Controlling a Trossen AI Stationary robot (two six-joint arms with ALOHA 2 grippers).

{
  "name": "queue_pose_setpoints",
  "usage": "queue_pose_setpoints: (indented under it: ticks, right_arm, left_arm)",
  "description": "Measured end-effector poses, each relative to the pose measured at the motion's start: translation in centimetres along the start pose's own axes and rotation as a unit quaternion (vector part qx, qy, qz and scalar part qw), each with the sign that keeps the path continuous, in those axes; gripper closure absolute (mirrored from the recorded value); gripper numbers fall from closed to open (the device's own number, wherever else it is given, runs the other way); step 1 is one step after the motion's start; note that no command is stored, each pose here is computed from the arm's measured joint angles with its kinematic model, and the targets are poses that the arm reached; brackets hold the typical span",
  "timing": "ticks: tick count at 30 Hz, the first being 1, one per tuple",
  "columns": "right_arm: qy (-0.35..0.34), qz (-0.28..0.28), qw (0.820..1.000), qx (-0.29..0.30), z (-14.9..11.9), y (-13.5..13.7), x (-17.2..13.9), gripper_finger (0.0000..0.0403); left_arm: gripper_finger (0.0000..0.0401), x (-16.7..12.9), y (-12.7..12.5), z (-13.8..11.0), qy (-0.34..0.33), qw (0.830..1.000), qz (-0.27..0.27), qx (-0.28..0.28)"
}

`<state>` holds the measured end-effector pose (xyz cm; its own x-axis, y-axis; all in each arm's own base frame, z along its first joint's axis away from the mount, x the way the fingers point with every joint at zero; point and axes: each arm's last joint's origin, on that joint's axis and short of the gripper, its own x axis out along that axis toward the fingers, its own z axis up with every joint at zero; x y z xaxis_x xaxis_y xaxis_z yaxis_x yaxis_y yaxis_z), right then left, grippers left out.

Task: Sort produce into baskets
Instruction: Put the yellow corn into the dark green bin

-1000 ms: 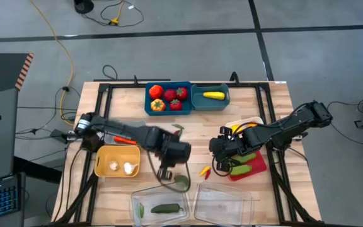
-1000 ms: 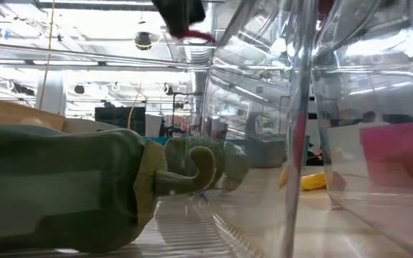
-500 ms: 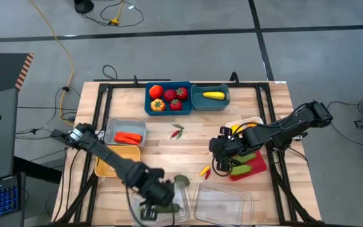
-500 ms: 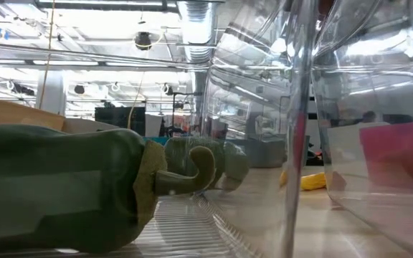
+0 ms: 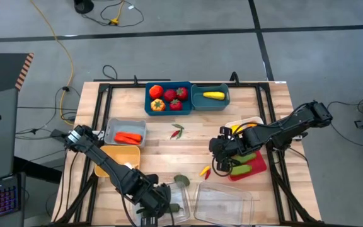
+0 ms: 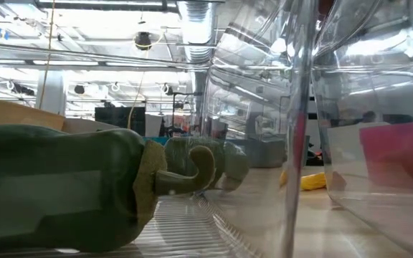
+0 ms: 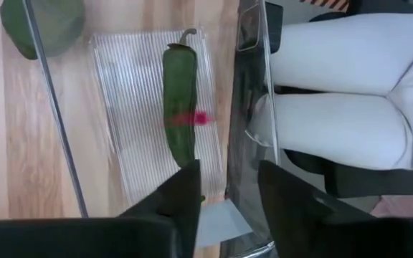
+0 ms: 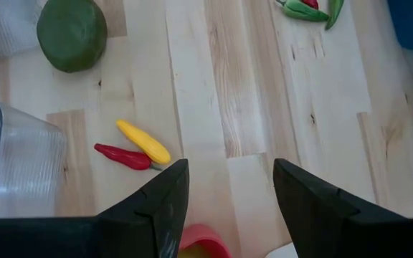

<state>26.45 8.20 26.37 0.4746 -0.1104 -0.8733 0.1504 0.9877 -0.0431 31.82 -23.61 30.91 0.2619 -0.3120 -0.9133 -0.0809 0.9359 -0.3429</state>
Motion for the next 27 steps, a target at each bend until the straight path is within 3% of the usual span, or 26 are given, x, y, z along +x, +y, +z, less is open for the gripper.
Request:
queue_pose_setpoints:
  ticks: [7,20,27]
  right_arm:
    - [-0.006,0.004,0.998,-0.057,0.1,0.3,0.2,0.0175]
    - [0.057,0.020,0.977,-0.206,-0.2,3.4,6.8,0.0175]
    - [0.086,0.031,0.965,-0.246,-0.7,4.1,9.4,0.0186]
  left_arm:
    - [0.0233,0.0,0.1,0.1,-0.006,1.000,0.007,0.018]
    - [0.0231,0.0,0.3,0.2,-0.020,0.999,0.024,0.038]
    - [0.0230,0.0,0.3,0.3,-0.024,0.998,0.029,0.040]
